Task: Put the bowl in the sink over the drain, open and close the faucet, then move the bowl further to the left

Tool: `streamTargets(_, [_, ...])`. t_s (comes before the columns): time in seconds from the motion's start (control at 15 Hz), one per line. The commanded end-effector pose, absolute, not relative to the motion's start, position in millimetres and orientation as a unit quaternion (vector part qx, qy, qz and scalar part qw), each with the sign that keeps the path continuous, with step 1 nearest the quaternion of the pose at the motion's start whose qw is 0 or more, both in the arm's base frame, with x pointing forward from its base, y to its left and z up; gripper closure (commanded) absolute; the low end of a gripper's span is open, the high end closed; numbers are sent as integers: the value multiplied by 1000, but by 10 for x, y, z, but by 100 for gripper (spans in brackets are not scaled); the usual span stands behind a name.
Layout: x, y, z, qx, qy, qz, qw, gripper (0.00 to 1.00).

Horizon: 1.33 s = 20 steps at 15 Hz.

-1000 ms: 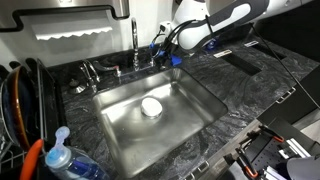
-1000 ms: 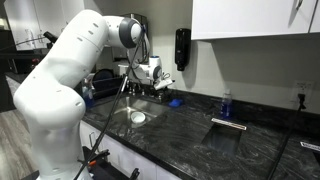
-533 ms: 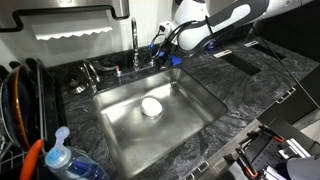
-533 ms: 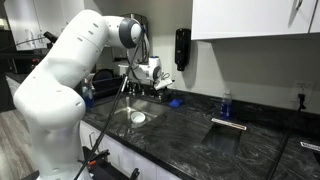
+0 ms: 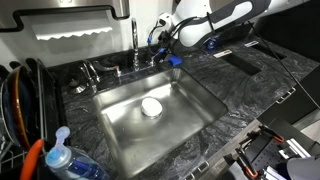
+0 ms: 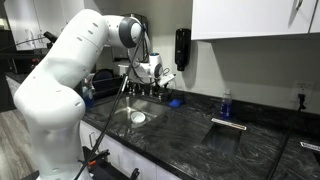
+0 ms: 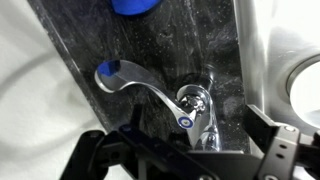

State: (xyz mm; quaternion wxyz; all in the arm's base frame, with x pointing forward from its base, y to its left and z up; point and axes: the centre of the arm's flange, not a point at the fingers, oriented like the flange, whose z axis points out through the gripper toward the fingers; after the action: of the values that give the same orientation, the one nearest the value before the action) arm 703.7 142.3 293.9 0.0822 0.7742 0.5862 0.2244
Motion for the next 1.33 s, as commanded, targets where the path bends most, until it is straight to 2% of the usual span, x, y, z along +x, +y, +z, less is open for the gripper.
streamTargets(0.0, [7082, 1352, 3031, 736, 628, 233, 101, 0])
streamTargets(0.67, [7205, 1247, 2859, 702, 671, 206, 123, 0])
streamTargets(1.27, [7170, 1509, 2795, 652, 717, 210, 129, 0])
